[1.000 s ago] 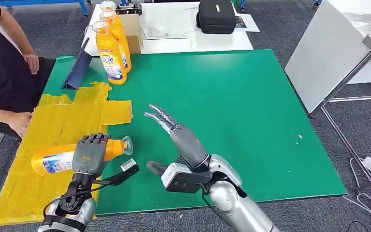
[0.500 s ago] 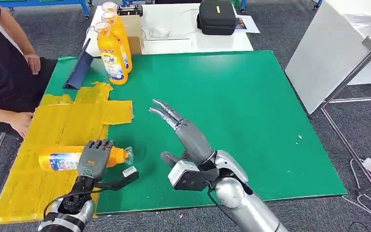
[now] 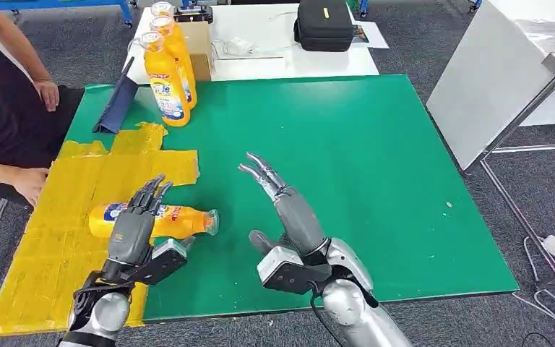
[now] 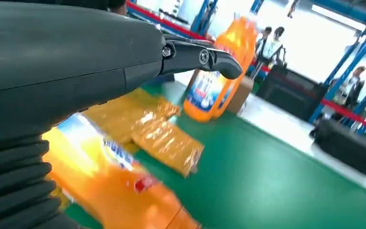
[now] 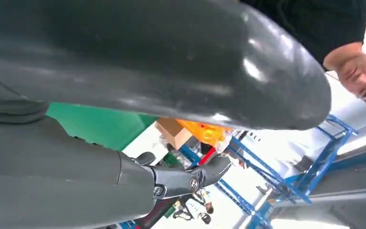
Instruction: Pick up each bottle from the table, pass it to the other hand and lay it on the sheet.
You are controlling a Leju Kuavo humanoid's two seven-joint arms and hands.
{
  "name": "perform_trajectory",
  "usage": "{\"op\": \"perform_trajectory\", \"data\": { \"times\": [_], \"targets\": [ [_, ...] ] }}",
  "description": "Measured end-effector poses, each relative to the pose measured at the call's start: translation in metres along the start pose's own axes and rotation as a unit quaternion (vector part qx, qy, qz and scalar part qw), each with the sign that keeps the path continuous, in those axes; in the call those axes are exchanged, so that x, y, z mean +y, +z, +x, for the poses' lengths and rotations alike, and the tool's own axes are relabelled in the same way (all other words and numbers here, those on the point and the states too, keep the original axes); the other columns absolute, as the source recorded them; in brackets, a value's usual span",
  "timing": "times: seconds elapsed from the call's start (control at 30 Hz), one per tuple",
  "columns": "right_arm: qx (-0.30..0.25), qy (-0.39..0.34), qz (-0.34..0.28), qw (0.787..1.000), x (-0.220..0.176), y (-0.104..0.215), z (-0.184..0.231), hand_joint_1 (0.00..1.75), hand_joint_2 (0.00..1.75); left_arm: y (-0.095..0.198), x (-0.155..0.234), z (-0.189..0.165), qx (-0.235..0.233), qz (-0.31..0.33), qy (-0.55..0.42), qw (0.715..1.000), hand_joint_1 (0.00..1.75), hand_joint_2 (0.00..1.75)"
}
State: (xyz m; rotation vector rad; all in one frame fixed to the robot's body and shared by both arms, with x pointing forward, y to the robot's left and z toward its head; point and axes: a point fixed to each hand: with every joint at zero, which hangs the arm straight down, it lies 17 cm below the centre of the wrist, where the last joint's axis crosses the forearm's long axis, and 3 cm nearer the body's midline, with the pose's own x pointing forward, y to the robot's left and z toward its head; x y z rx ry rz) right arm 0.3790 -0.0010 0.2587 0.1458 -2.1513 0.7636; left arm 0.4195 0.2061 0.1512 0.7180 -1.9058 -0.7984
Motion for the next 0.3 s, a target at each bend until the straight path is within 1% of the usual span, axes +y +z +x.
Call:
{"op": "perform_trajectory", "data": {
  "times": [0.1, 0.2, 0.3],
  "targets": [
    [0.003, -0.002, -0.004, 1.000, -0.001, 0.000, -0.001, 0.00, 0.00, -0.002, 0.018, 0.009, -0.013, 0.028, 0.019, 0.999, 0.00, 0.00],
    [-0.004, -0.022, -0.003, 1.000, 0.003, 0.001, 0.004, 0.00, 0.00, -0.009, 0.045, 0.016, -0.024, 0.062, 0.046, 0.997, 0.00, 0.00],
    [-0.018, -0.024, -0.013, 0.999, 0.004, 0.002, 0.011, 0.00, 0.00, -0.010, 0.071, 0.022, -0.037, 0.093, 0.110, 0.989, 0.00, 0.00]
  ]
}}
